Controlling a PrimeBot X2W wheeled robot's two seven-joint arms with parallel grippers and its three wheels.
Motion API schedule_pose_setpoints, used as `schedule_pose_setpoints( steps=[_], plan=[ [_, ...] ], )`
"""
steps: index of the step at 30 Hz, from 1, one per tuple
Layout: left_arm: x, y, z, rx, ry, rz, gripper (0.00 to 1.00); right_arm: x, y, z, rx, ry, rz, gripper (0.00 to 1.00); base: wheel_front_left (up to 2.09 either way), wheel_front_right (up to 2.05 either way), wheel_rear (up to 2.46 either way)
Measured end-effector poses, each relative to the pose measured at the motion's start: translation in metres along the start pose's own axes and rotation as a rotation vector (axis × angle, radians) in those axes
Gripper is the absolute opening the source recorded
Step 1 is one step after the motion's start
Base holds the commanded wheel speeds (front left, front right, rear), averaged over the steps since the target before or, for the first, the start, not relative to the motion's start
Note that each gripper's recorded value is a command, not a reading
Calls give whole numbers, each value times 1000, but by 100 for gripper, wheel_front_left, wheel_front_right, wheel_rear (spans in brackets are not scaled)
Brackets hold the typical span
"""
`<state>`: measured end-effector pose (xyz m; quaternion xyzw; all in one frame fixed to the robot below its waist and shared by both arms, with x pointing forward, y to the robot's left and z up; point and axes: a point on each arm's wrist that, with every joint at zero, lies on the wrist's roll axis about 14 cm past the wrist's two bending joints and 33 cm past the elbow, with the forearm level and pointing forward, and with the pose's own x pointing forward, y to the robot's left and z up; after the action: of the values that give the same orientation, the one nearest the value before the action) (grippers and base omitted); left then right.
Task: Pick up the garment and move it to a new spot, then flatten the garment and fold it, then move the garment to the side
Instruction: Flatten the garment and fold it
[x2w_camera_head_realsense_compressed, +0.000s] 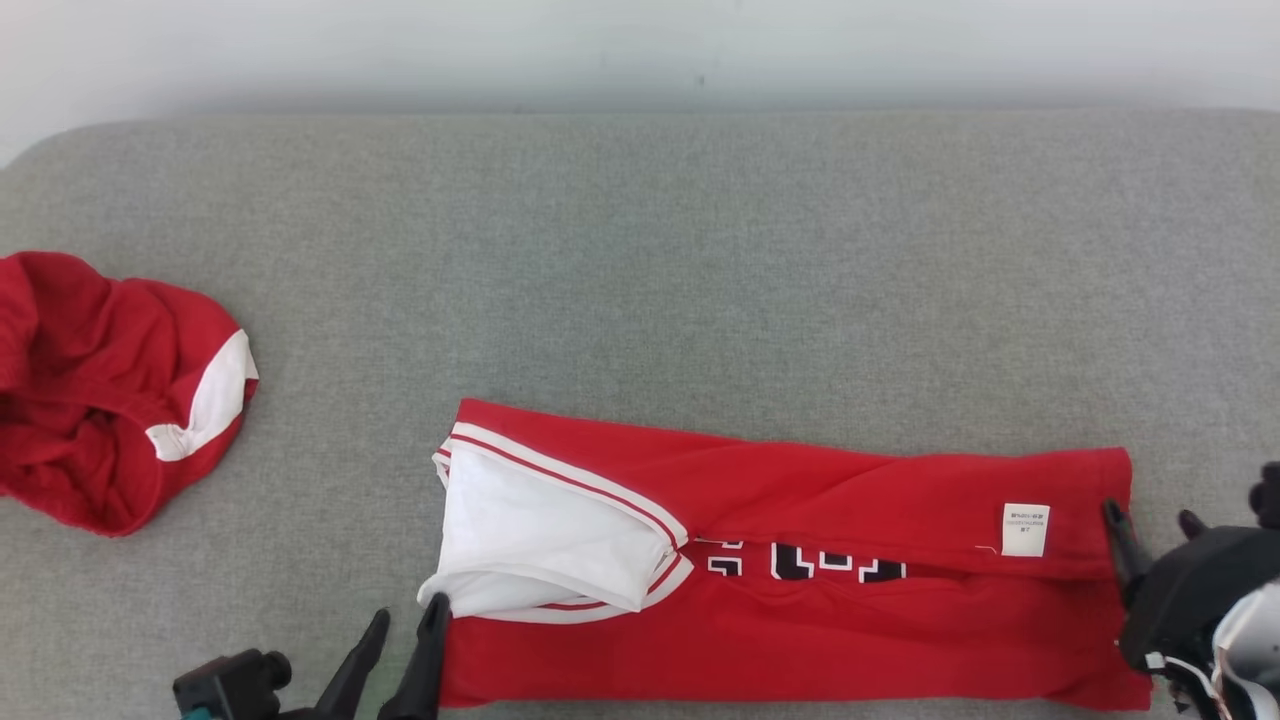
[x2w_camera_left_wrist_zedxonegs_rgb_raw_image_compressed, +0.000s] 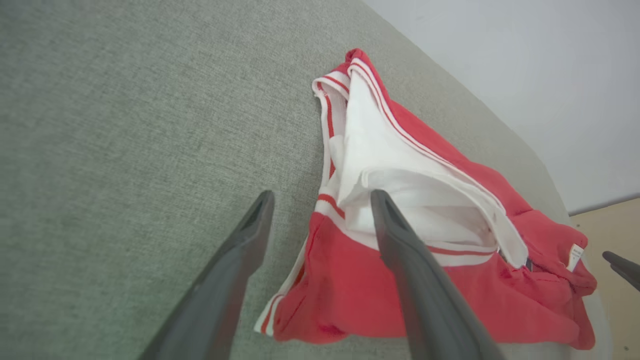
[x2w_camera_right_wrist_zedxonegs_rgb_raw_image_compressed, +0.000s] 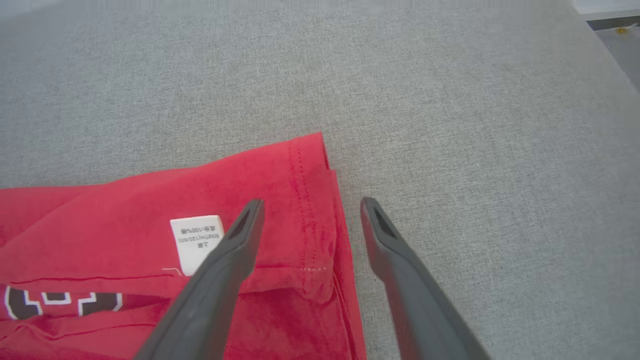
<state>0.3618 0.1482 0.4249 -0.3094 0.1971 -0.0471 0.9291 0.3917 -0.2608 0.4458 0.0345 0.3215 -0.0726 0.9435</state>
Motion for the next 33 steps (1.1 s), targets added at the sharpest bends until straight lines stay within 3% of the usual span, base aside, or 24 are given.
schedule_pose_setpoints(
  steps=[7, 9, 15, 25, 33],
  plan=[
    [-12, 5, 37, 180, -168, 17, 100, -24, -24, 15, 46, -91, -68, 100, 0, 0, 0],
    [-17, 3, 52, 300, -232, 19, 100, -29, -30, 16, 59, -106, -81, 100, 0, 0, 0],
    [-31, -23, 96, 485, -436, 8, 100, -29, -26, 4, 129, -102, -37, 100, 0, 0, 0],
    [-43, -21, 105, 585, -512, 41, 100, -14, -14, -34, 196, -41, 16, 100, 0, 0, 0],
    [-42, -17, 107, 503, -538, 53, 100, -1, -3, -47, 220, -45, 39, 100, 0, 0, 0]
  ],
)
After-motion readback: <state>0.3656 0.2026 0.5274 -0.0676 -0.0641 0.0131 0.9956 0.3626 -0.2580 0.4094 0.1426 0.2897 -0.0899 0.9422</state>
